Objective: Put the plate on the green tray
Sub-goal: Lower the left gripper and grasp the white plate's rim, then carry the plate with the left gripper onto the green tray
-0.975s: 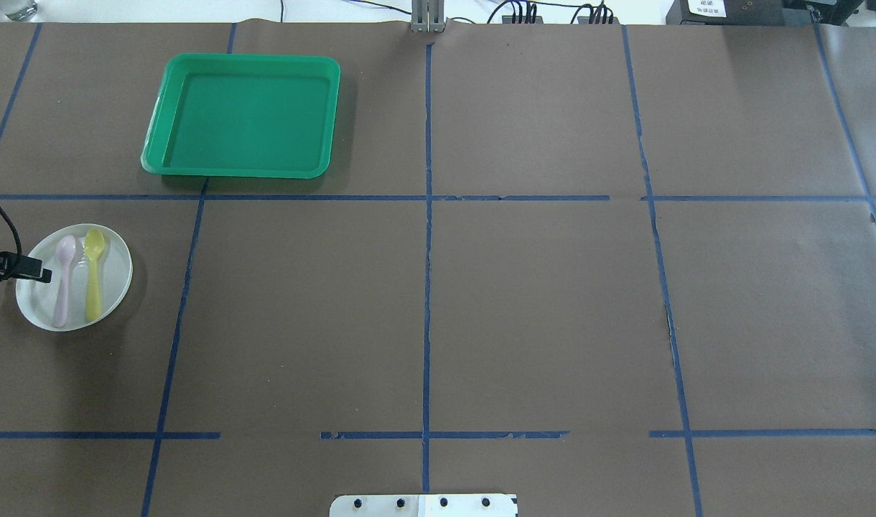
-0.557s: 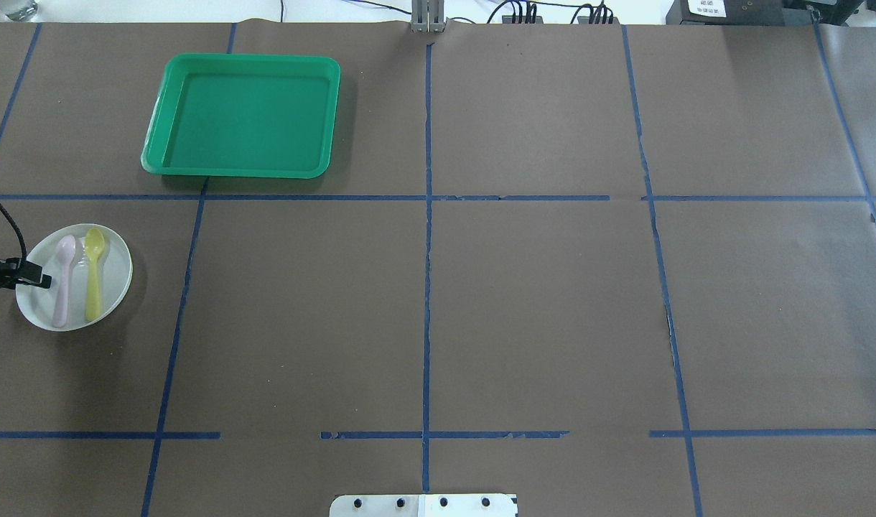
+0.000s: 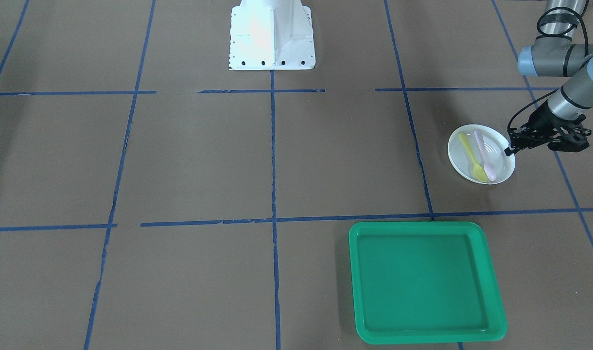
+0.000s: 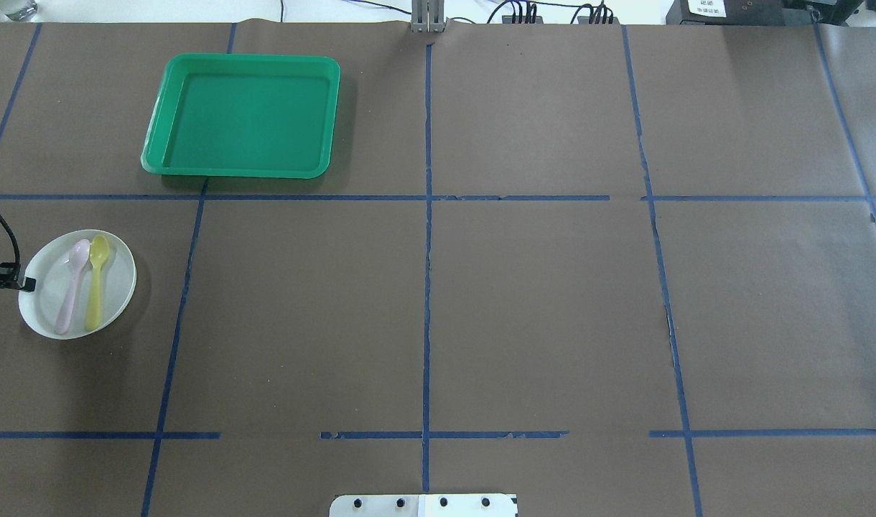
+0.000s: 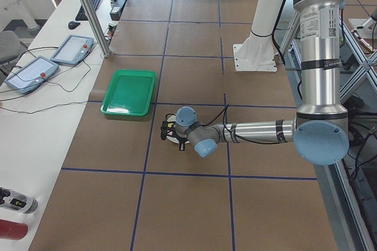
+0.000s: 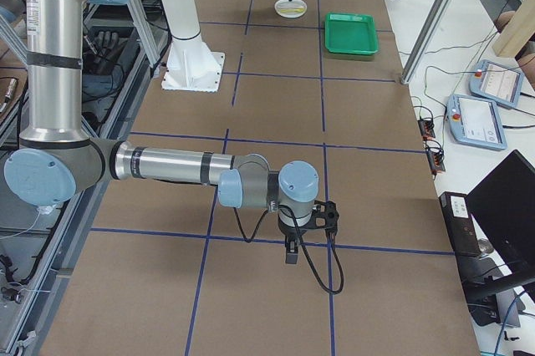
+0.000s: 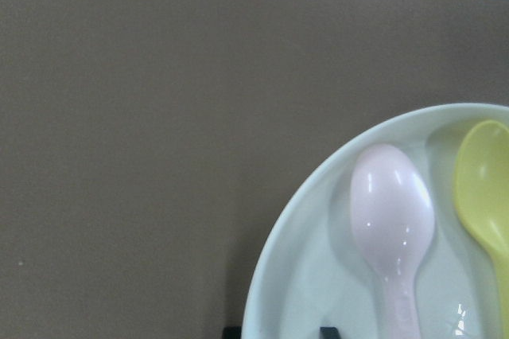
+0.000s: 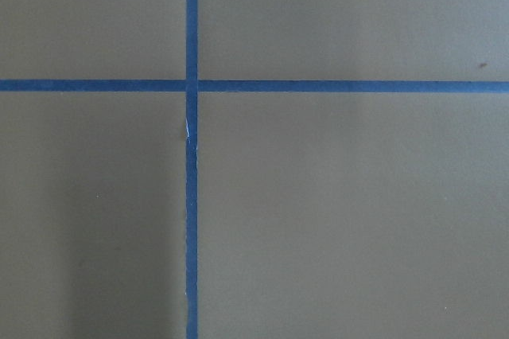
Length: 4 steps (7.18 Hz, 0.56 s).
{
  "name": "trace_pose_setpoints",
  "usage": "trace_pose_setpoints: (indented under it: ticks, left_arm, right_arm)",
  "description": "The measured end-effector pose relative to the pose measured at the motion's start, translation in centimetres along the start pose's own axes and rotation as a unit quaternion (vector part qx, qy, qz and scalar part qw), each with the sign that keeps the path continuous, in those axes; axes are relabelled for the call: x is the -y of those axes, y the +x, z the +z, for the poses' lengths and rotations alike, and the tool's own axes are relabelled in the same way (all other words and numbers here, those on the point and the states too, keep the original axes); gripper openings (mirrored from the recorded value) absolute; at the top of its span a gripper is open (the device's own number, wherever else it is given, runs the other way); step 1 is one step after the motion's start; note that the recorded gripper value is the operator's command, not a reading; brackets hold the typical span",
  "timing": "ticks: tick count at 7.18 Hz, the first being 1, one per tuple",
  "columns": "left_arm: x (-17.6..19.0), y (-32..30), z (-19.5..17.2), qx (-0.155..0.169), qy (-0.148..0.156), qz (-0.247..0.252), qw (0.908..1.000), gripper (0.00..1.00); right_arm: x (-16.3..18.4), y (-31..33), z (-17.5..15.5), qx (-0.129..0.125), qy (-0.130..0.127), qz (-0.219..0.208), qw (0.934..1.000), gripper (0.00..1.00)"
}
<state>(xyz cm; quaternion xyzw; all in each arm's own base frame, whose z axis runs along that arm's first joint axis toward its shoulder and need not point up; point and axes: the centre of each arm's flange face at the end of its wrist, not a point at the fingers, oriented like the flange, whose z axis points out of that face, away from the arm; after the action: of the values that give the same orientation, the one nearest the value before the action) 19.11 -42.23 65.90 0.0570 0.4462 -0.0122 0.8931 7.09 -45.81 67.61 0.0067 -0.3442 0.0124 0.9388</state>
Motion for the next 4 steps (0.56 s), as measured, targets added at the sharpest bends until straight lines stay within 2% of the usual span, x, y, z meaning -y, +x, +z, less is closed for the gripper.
trace_pose_setpoints:
  ticks: [2,4]
  left_arm:
    - [-0.8,0.3,-0.8,-0.014,-0.012,0.007,0.9998,0.0]
    - [-0.7,0.0,-2.7,-0.06,-0.044,-0.006,0.9972,0.0]
  right_arm:
    - [0.0,0.0,0.0,0.0,0.0,0.0,1.0,1.0]
    - [0.0,0.0,0.0,0.0,0.001,0.0,1.0,1.0]
